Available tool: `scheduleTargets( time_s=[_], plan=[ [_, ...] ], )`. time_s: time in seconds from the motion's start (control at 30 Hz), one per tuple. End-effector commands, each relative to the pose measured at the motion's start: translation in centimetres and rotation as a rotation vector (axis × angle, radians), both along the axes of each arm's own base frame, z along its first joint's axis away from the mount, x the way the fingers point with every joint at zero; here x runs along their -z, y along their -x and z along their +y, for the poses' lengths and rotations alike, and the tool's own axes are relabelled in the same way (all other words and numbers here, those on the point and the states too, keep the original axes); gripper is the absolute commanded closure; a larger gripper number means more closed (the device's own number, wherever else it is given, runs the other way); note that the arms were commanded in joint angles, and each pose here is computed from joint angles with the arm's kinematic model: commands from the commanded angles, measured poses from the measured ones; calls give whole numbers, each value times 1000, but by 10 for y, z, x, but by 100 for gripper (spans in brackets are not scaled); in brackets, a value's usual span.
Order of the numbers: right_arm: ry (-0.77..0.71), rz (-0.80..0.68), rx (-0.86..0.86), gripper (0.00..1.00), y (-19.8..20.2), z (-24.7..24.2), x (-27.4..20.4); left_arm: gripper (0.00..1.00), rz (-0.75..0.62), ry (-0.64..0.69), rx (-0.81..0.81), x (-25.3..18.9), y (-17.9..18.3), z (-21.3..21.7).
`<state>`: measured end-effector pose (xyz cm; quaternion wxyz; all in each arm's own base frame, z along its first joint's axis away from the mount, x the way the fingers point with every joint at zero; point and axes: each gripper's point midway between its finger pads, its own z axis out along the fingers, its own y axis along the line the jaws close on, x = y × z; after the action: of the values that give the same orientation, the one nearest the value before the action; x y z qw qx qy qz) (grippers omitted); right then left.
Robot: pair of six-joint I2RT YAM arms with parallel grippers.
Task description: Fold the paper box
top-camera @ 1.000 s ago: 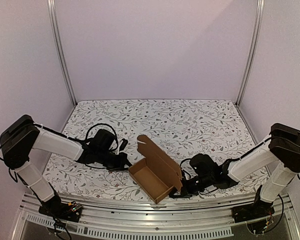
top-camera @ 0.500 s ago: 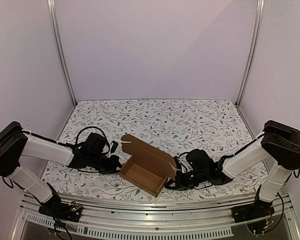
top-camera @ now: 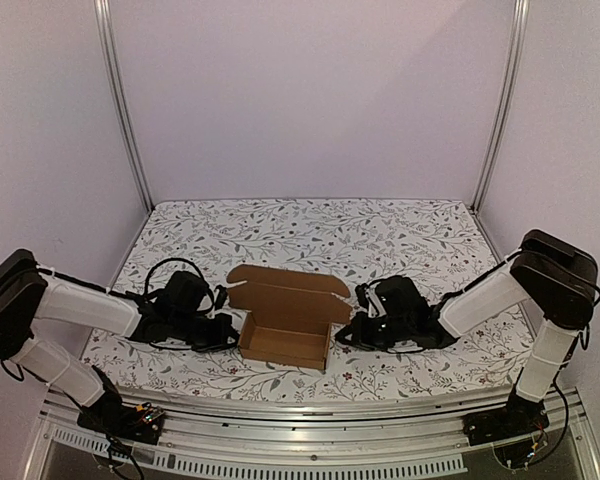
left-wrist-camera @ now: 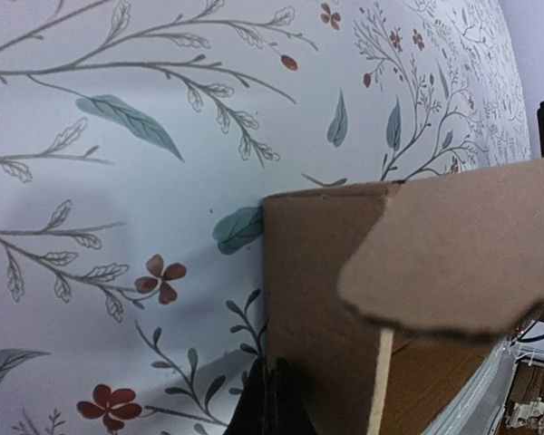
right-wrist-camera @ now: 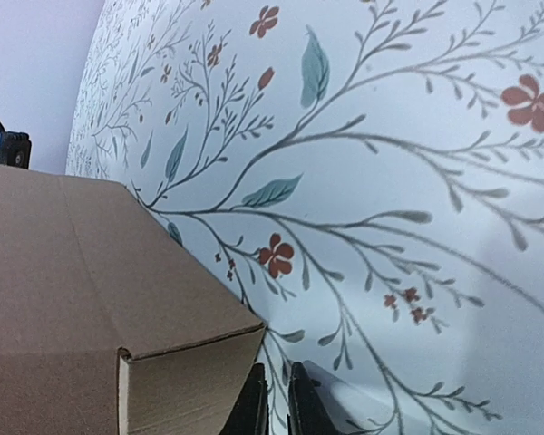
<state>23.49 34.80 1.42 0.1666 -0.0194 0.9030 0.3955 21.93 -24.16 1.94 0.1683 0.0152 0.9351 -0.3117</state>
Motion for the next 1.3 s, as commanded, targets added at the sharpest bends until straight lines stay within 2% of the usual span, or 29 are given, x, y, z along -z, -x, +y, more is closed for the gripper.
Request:
scheduleTargets(
  time_s=[0.0,0.17,0.33,0.47,0.6,0.73,1.0,1.13,1.2,1.27],
  plan=[
    [134,31,33,92,-6,-32,31,100,14,-24,-31,6,2,8],
    [199,8,-8,86,-3,-43,30,100,-18,-134,-92,1,2,34],
    [274,-29,-76,78,4,-55,23,98,-84,-255,-109,-23,-1,58],
    [320,-111,-123,68,4,-64,1,78,-158,-295,-103,-47,-3,69],
    [364,-206,-183,62,5,-73,-21,66,-239,-294,-101,-74,-6,75],
    [347,-331,-237,54,6,-75,-56,54,-339,-251,-71,-107,-11,70],
    [291,-578,-285,31,5,-76,-123,26,-463,-166,-61,-159,-15,64],
    [233,-648,-295,19,6,-71,-147,3,-494,-163,-51,-171,-16,63],
    [223,-673,-321,15,7,-67,-151,1,-498,-172,-53,-172,-17,65],
    [223,-693,-349,14,5,-62,-155,1,-495,-172,-58,-171,-18,64]
  ],
)
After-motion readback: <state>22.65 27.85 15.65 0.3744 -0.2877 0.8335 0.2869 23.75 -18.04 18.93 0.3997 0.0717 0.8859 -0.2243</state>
